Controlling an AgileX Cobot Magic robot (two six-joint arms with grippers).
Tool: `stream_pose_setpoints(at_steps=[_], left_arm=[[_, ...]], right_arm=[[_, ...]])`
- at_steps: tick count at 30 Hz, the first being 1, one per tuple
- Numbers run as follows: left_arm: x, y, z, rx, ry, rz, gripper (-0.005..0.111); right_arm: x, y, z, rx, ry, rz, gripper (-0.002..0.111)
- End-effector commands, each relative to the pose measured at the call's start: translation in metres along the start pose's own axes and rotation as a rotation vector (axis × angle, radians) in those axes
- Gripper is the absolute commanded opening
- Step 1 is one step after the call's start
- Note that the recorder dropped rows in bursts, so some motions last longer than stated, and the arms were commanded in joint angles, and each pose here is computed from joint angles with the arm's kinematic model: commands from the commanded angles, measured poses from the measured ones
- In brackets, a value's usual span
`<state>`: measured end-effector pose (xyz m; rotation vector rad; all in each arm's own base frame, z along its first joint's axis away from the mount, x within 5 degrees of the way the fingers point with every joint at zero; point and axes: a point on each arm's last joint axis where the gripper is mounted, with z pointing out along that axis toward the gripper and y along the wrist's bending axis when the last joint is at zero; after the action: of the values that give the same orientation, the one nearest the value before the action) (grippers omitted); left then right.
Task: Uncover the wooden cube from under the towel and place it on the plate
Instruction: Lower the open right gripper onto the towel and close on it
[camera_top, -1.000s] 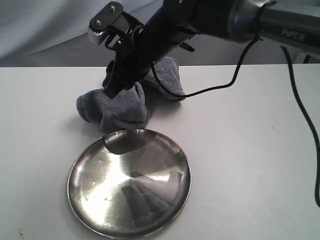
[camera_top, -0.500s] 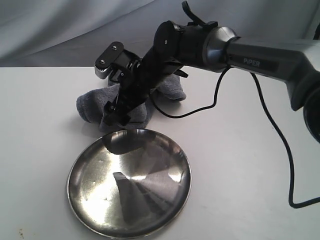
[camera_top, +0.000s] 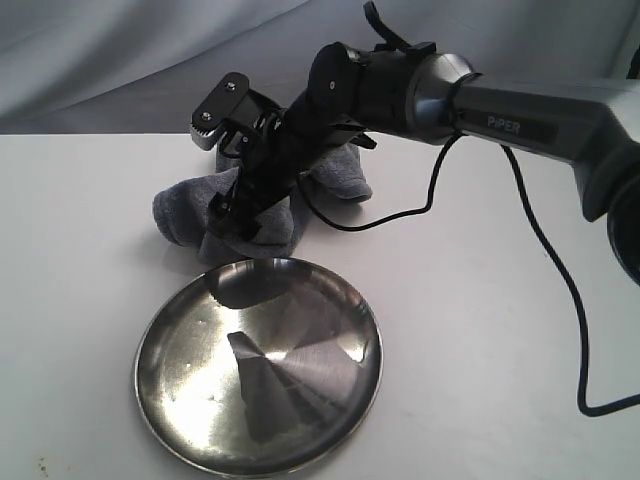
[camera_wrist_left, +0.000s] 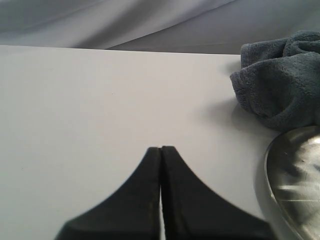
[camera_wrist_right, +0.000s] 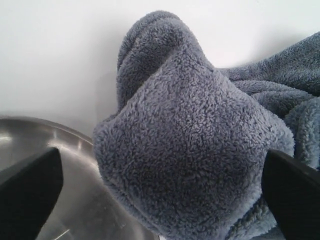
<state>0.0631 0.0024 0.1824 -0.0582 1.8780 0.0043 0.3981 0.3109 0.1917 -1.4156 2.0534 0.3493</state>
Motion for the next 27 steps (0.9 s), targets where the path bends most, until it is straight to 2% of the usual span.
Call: stream_pose_setpoints(at_steps=[1, 10, 20, 27], left_arm=[[0.000, 0.000, 0.000, 0.004, -0.009, 0.000, 0.001], [0.000, 0.000, 0.000, 0.004, -0.009, 0.000, 0.001], [0.000, 0.000, 0.000, 0.004, -0.009, 0.000, 0.001], [0.000, 0.000, 0.000, 0.004, -0.009, 0.000, 0.001]], right_arm=[[0.006, -0.001, 0.002, 0.034, 0.036, -0.054, 0.105], [0.020, -0.018, -0.002, 0.188, 0.172, -0.023, 0.096], [0.023, -0.017, -0.003, 0.169, 0.207, -0.027, 0.089], [0.034, -0.016, 0.020, 0.162, 0.216, -0.031, 0.083]])
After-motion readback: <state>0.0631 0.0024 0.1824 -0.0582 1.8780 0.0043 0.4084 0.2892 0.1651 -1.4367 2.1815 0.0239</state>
